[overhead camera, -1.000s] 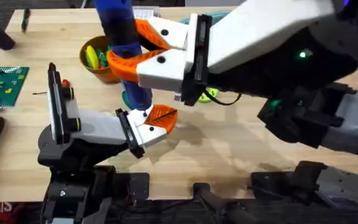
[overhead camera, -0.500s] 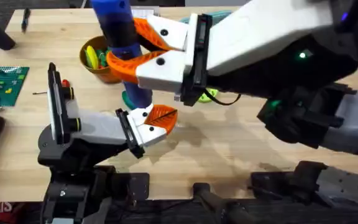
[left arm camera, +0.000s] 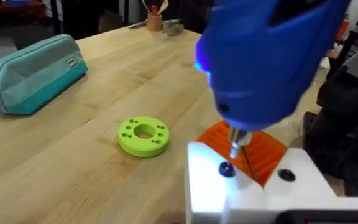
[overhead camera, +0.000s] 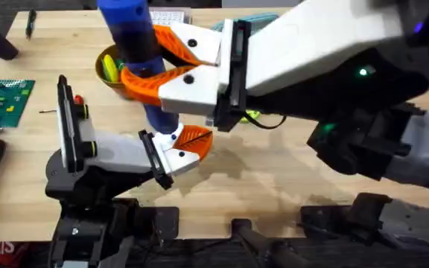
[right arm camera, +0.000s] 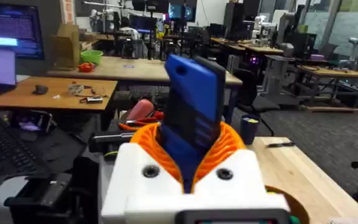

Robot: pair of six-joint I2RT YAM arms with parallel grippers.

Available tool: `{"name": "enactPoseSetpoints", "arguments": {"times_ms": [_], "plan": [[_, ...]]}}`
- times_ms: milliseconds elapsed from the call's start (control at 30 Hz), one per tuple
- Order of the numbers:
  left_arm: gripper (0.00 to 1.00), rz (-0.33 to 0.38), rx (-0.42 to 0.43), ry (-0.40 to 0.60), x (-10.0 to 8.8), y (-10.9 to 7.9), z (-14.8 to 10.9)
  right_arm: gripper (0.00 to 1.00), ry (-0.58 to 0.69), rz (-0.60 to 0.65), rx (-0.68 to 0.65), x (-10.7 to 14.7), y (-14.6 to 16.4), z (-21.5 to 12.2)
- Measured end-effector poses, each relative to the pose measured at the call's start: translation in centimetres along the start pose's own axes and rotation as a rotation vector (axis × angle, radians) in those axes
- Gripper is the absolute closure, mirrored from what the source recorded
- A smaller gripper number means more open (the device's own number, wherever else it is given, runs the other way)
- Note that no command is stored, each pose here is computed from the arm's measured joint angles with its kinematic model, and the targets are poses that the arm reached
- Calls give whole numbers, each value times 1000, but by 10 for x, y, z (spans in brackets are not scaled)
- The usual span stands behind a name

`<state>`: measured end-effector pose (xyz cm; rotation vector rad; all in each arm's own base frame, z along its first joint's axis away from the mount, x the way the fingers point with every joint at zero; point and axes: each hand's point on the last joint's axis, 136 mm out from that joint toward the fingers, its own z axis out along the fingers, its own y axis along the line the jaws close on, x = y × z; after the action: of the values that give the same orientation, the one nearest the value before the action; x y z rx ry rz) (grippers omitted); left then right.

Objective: Pick up the gripper from the table and insert it into the empty holder that is missing its gripper. Then pick up a screw, insert it into the mounting hole, and use the screwdriver to tighten it. Finally, clean up the table by picking up the vegetable and placing it into the bucket.

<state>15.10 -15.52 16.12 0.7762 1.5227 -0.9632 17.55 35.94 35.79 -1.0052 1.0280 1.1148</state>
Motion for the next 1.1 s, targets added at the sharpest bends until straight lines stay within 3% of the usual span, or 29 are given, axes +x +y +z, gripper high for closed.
{"name": "enactPoseSetpoints", "arguments": {"times_ms": [1100], "plan": [[990,-1,1,0,0,0,0,953,45,28,8,17,-5,2]]}}
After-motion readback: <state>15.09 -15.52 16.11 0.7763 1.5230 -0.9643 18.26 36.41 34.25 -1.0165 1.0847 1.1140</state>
